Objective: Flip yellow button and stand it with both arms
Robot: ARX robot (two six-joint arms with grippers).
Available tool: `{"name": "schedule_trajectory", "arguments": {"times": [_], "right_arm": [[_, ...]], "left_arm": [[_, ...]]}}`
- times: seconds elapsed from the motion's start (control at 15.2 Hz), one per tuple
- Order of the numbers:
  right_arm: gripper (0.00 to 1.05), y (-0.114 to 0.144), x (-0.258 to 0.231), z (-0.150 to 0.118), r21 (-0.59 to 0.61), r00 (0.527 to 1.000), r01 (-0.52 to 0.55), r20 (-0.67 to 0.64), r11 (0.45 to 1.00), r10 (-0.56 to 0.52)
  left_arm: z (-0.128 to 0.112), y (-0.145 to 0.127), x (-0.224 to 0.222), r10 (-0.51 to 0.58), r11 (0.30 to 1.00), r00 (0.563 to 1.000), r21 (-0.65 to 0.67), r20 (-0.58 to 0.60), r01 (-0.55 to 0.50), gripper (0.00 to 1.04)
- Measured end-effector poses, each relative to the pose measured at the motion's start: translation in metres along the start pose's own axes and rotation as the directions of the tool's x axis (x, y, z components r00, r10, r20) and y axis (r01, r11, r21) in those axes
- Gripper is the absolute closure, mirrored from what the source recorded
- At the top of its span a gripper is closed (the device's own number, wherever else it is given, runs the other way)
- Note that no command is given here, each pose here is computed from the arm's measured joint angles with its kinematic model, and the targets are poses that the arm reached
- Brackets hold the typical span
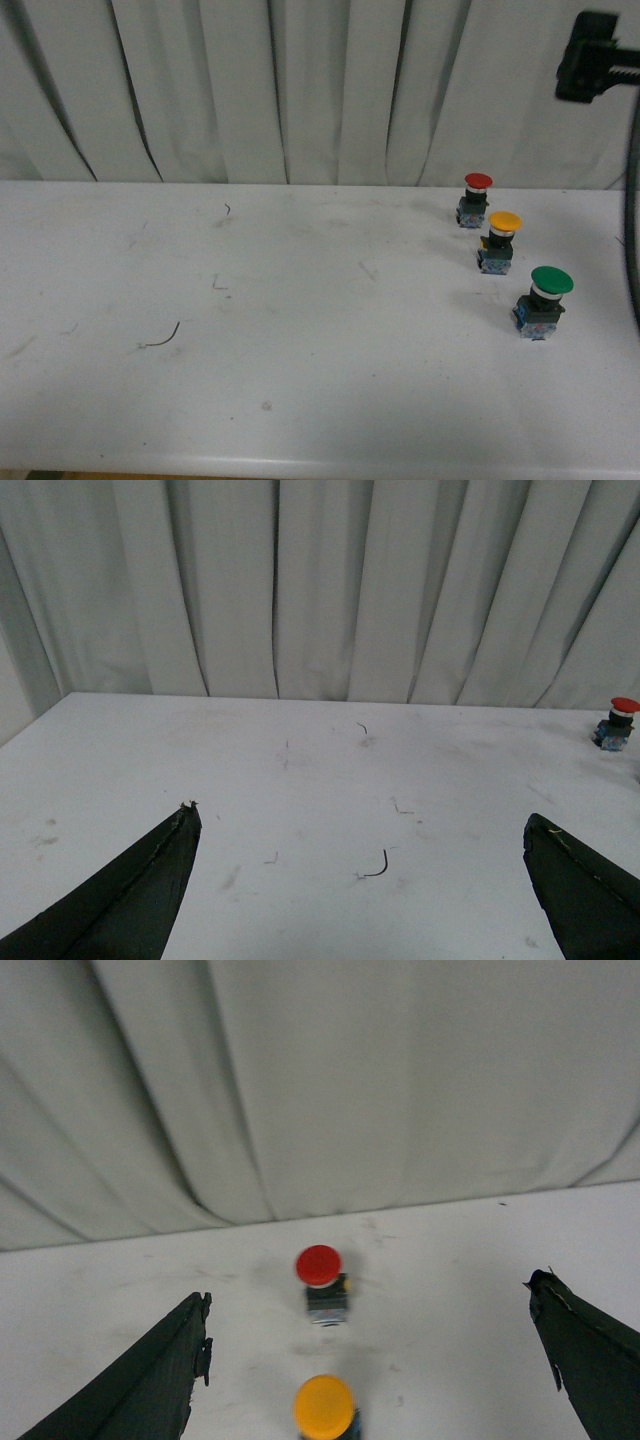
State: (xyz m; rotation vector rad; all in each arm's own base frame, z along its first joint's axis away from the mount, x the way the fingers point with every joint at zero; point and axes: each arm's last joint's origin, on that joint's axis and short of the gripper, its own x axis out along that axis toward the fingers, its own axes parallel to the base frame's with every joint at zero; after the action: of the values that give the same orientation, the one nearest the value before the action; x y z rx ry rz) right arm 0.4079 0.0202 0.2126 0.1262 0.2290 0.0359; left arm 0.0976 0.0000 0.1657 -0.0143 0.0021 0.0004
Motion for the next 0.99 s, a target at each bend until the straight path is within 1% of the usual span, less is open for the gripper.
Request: {"name": "schedule_trajectory", "arguments": {"times": [0.07, 0.26, 0.33, 0.39, 0.46, 0.53, 0.66, 0.72, 0.79, 0.85, 0.99], "right_arm": [[0.06, -0.001, -0.014, 0.005, 0.013, 0.999, -0.038, 0.012, 0.999, 0.038], [0.06, -0.004, -0.044, 0.013, 0.042, 0.994, -0.101, 0.039, 0.994, 0.100], [0.09, -0.006, -0.075, 0.021, 0.045, 0.988, -0.122, 0.101, 0.991, 0.117], [0.21, -0.009, -0.112, 0.027, -0.007, 0.983, -0.026, 0.179, 1.000, 0.027], [0.34, -0.010, -0.155, 0.019, -0.055, 0.983, 0.032, 0.183, 0.998, -0.021], [0.45, -0.011, -0.186, 0.003, -0.077, 0.987, 0.044, 0.155, 0.996, -0.032], [0.71, -0.012, -0.244, -0.031, -0.103, 0.995, 0.049, 0.094, 0.994, -0.039], [0.84, -0.012, -0.267, -0.037, -0.109, 0.989, 0.049, 0.144, 0.993, -0.033], [0.96, -0.011, -0.282, -0.035, -0.114, 0.969, 0.049, 0.245, 0.992, -0.019], [1.03, -0.011, -0.286, -0.037, -0.116, 0.961, 0.049, 0.276, 0.992, -0.015], [1.03, -0.014, -0.280, -0.066, -0.117, 0.979, 0.050, 0.204, 0.992, -0.025]], "left_arm": [[0.000, 0.000, 0.000, 0.000, 1.000, 1.000, 0.000, 0.000, 0.000, 0.07], [0.000, 0.000, 0.000, 0.000, 1.000, 1.000, 0.000, 0.000, 0.000, 0.07], [0.000, 0.000, 0.000, 0.000, 1.000, 1.000, 0.000, 0.000, 0.000, 0.07], [0.000, 0.000, 0.000, 0.000, 1.000, 1.000, 0.000, 0.000, 0.000, 0.07], [0.000, 0.000, 0.000, 0.000, 1.000, 1.000, 0.000, 0.000, 0.000, 0.07], [0.000, 0.000, 0.000, 0.000, 1.000, 1.000, 0.000, 0.000, 0.000, 0.07], [0.000, 0.000, 0.000, 0.000, 1.000, 1.000, 0.000, 0.000, 0.000, 0.07], [0.000, 0.000, 0.000, 0.000, 1.000, 1.000, 0.000, 0.000, 0.000, 0.07], [0.000, 0.000, 0.000, 0.000, 1.000, 1.000, 0.000, 0.000, 0.000, 0.07], [0.000, 0.000, 0.000, 0.000, 1.000, 1.000, 0.000, 0.000, 0.000, 0.07], [0.000, 0.000, 0.000, 0.000, 1.000, 1.000, 0.000, 0.000, 0.000, 0.07]]}}
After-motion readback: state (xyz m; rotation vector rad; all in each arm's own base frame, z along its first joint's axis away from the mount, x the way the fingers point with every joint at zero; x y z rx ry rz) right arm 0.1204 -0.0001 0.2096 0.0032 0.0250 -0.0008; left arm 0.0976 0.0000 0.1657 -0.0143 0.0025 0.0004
